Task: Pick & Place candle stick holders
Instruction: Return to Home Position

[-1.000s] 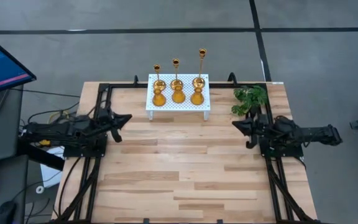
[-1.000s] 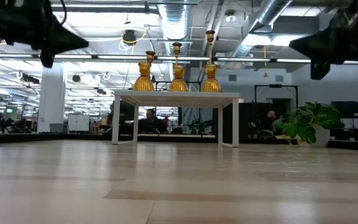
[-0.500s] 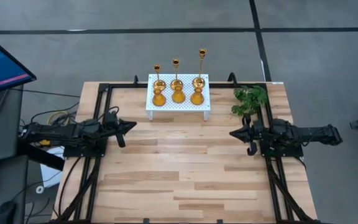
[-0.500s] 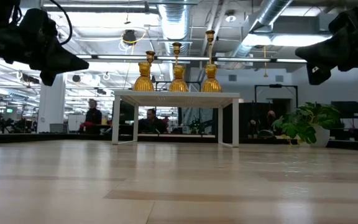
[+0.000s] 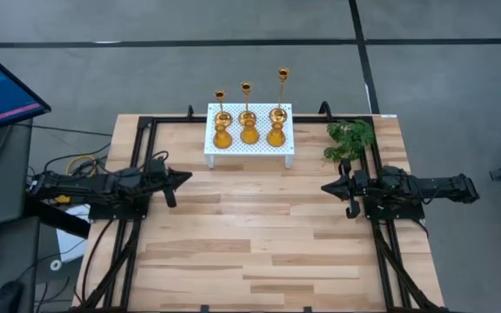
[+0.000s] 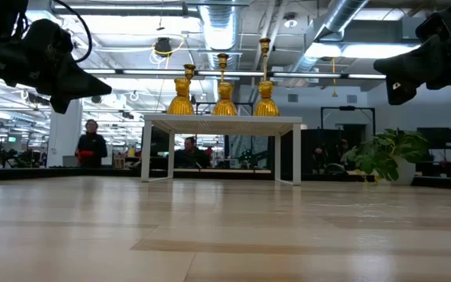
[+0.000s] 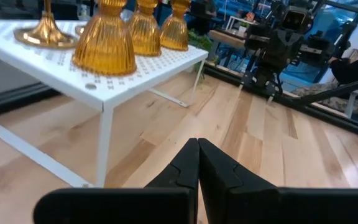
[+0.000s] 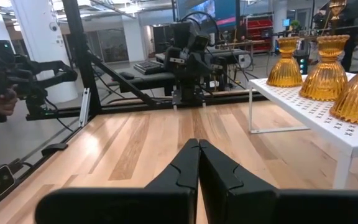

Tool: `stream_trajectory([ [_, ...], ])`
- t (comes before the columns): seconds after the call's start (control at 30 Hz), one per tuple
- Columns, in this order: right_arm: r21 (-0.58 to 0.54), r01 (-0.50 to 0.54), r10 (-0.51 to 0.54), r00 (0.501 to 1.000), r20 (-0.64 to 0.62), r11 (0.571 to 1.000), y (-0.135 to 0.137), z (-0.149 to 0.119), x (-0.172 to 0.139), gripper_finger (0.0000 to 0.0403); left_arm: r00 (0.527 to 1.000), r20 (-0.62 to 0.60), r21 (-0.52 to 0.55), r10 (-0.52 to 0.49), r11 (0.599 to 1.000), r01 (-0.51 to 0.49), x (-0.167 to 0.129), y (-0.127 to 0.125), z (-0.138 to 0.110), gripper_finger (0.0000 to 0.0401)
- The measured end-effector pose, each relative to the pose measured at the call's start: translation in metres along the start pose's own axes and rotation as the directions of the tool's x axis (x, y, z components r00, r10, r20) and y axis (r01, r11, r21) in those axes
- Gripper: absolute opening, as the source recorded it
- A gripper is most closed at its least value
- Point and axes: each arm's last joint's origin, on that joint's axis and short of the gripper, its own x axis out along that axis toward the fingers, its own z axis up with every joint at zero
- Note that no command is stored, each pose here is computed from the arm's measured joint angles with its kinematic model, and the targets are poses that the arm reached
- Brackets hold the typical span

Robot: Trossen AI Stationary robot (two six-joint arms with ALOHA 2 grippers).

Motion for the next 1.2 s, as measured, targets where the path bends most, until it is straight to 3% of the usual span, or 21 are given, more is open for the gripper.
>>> stream_trajectory([
  [0.43, -0.023, -0.008, 0.008, 1.0, -0.003, 1.0, 0.0002, -0.0003, 0.0, 0.0, 0.999, 0.032, -0.074, -0.025, 0.997, 0.027, 0.0029, 0.0001, -0.0061, 0.0004],
  [1.2, -0.044, 0.035, -0.035, 0.999, 0.001, 0.998, -0.0038, -0.0001, 0.0001, 0.0, 0.999, 0.042, -0.069, -0.007, 0.998, 0.01, 0.003, 0.0004, -0.0054, 0.0012],
])
